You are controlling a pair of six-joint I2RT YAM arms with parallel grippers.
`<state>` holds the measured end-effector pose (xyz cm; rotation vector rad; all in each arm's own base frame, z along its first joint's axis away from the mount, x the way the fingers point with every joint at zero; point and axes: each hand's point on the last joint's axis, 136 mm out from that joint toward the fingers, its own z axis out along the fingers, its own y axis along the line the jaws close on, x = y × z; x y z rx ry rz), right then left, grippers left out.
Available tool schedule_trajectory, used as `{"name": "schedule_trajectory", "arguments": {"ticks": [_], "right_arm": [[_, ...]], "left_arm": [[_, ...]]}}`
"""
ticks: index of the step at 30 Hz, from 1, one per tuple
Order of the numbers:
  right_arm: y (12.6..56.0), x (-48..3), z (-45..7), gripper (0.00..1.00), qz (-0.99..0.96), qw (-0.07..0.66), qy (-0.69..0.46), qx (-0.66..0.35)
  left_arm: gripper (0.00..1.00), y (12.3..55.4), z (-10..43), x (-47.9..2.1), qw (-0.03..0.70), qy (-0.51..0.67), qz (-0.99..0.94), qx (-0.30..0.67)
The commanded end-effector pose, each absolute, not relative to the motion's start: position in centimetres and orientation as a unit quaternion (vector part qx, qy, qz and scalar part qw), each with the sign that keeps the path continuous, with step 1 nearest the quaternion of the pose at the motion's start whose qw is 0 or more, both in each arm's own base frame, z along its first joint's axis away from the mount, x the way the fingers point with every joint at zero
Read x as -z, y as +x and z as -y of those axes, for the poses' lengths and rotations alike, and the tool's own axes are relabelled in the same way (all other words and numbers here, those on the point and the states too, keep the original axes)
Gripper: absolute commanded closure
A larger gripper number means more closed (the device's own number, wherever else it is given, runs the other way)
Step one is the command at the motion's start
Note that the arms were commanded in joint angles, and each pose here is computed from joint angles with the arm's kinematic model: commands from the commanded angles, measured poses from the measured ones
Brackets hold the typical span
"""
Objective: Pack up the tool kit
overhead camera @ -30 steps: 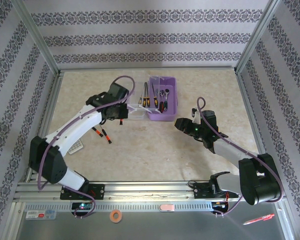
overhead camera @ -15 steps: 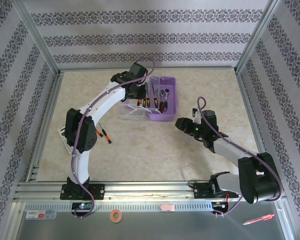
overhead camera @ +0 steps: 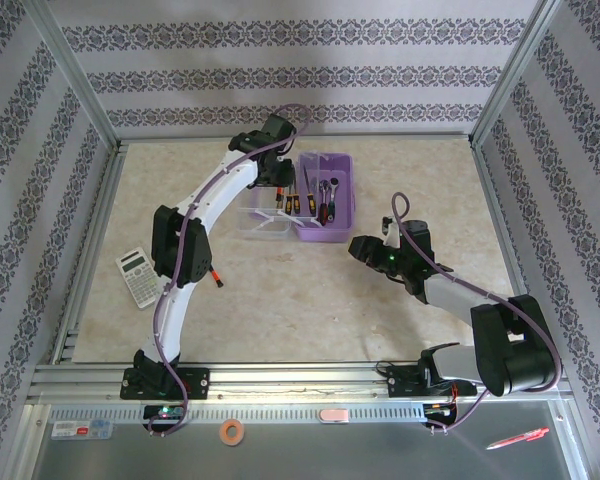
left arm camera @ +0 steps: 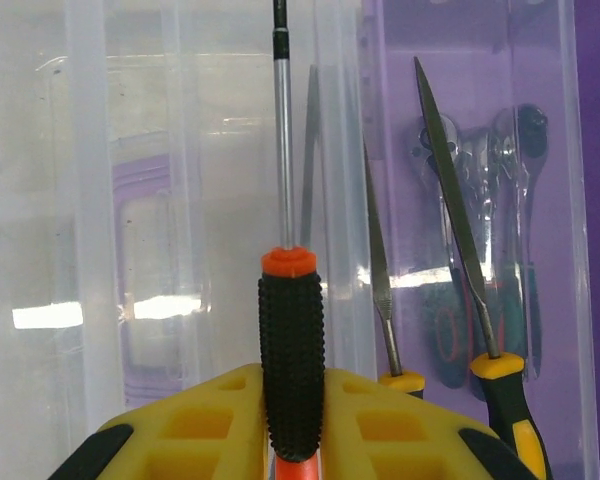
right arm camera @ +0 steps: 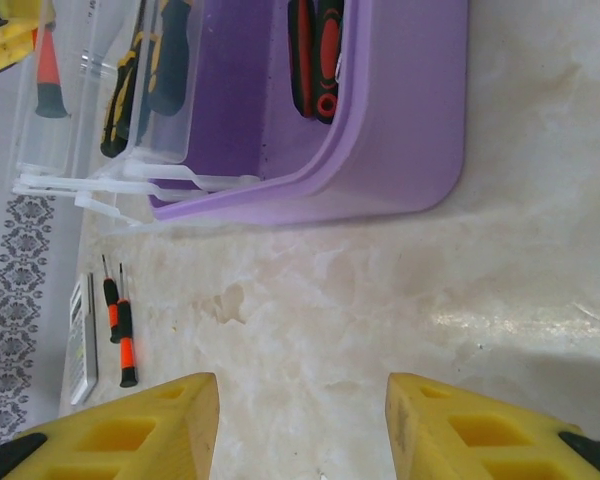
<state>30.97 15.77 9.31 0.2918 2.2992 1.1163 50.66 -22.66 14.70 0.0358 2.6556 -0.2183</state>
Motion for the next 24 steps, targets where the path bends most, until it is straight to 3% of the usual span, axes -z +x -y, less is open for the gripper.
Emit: {"name": "schedule_trajectory", "arguments": {"ticks": [1,9,17,24], "right_arm": [[31.5,-9.9,-16.1,0.51,-0.85,0.285,0.105,-0.43],[31.7,-9.6,-16.2,0.51,-0.851,0.28,0.106,-0.431],[31.6,-10.1,-15.9,0.51,-0.853,0.286,0.103,-0.424],[31.3,-12.0,-15.6,0.52,-0.849,0.31,0.086,-0.419]], "left_arm": [[0.8,49.9,22.0,-12.7,0.196,0.017,-0.978,0.074],[0.7,49.6,22.5,-13.4,0.193,0.021,-0.977,0.093],[0.43,48.8,23.4,-20.0,0.231,0.032,-0.962,0.144],[0.39,45.2,19.1,-24.6,0.293,0.001,-0.95,0.11]]}}
